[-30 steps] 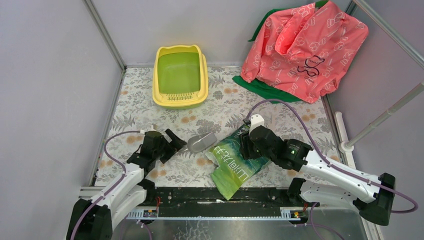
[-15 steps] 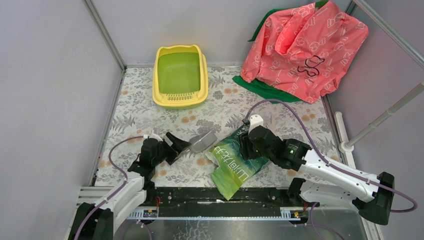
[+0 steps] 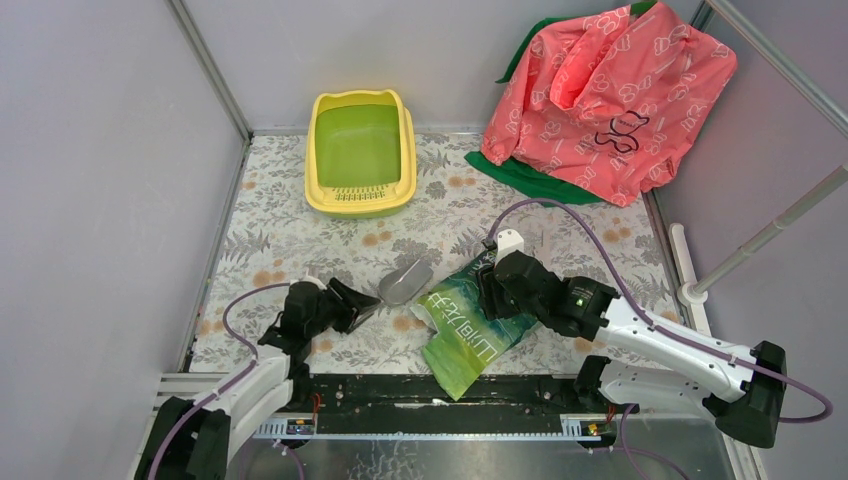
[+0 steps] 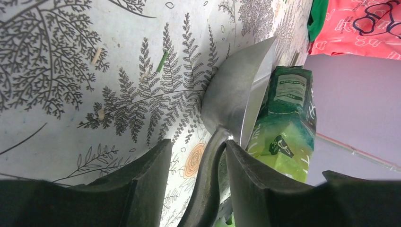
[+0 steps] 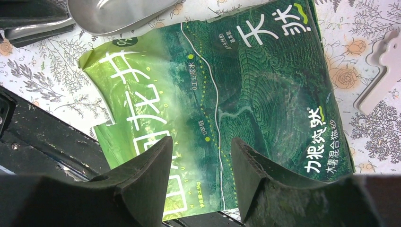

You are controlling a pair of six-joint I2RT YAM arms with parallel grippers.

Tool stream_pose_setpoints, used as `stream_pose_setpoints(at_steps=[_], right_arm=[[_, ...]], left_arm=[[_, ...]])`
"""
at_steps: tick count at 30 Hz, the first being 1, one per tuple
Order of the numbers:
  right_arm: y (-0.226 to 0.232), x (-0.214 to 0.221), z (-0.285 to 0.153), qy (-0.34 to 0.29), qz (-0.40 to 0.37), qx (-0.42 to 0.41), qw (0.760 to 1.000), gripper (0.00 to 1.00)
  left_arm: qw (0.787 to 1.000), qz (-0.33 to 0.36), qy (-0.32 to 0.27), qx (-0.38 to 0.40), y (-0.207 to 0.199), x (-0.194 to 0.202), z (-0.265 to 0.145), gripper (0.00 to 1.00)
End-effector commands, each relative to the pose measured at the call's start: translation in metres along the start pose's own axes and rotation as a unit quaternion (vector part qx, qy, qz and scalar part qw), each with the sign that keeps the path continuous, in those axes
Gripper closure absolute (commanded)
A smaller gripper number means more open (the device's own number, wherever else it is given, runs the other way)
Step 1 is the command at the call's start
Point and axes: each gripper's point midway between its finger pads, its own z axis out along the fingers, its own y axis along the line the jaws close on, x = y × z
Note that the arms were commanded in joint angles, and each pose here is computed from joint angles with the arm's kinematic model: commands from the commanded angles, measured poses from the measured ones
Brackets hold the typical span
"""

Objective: Fill the litter box with clean litter

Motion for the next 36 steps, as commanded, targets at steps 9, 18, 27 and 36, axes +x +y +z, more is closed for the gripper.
stream_pose_setpoints(at_steps=[9, 18, 27, 36], right_arm=[[0.005, -0.008, -0.001, -0.012, -0.011, -0.009, 1.0, 0.44], [0.007, -0.012, -0.002, -0.012, -0.015, -0.011, 1.0, 0.45], [0.002, -0.016, -0.011, -0.022, -0.017, -0.005, 1.0, 0.45], [0.003, -0.035, -0.026, -0.043, -0.02, -0.005, 0.999, 0.45]], left_arm=[[0.998, -0.05, -0.015, 0.036, -0.018, -0.007, -0.001, 0.57], [0.995, -0.064, -0.044, 0.066, -0.047, -0.023, -0.006, 0.83], [0.994, -0.036, -0.071, 0.074, -0.08, -0.042, -0.015, 1.0], [0.995, 0.025, -0.08, 0.056, -0.118, -0.052, -0.044, 1.0]])
